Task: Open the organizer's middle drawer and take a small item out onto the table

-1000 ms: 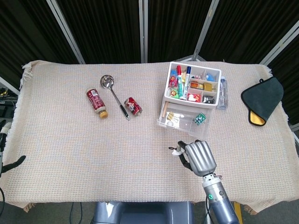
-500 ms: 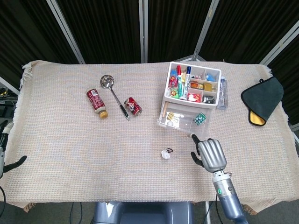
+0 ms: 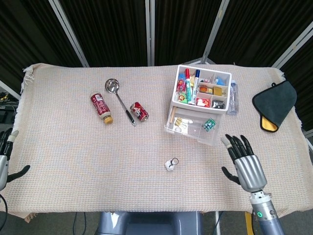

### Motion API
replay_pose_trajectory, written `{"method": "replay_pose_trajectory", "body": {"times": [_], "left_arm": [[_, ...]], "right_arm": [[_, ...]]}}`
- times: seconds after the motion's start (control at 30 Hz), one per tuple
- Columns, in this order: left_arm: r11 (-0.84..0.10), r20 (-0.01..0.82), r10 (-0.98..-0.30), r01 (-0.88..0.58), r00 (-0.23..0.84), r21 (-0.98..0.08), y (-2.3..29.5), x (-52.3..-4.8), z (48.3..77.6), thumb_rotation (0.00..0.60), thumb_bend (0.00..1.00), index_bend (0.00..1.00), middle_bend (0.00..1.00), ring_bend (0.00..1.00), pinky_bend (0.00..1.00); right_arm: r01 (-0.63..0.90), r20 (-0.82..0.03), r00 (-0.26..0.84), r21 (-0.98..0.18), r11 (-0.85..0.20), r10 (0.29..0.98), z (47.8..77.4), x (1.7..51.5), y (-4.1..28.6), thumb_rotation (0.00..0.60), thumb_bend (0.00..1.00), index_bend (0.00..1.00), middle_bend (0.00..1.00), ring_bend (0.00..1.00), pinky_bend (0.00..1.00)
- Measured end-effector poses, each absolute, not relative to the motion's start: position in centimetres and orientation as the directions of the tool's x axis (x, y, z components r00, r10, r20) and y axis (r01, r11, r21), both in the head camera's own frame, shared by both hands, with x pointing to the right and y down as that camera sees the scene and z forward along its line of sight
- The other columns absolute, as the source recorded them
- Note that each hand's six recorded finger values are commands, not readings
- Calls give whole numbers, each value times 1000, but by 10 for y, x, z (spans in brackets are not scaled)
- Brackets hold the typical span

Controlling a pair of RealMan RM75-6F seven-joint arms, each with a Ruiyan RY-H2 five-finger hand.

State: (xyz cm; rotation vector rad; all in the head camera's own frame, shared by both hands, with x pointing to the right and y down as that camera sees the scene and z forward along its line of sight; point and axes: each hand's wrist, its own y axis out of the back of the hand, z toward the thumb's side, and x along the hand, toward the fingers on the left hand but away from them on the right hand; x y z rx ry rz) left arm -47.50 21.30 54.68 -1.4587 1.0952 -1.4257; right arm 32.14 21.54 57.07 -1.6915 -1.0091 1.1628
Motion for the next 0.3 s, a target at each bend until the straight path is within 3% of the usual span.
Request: {"method": "replay_pose_trajectory", "body": {"times": [0.3], "left_arm": [[-316,315,-949,-36,16,-948,215,-472,552,600,6,0,0,0,0]], "right_arm": [[19,-325,196,-942,-335,925,579,366,225,600,101,0,0,0,0]]}}
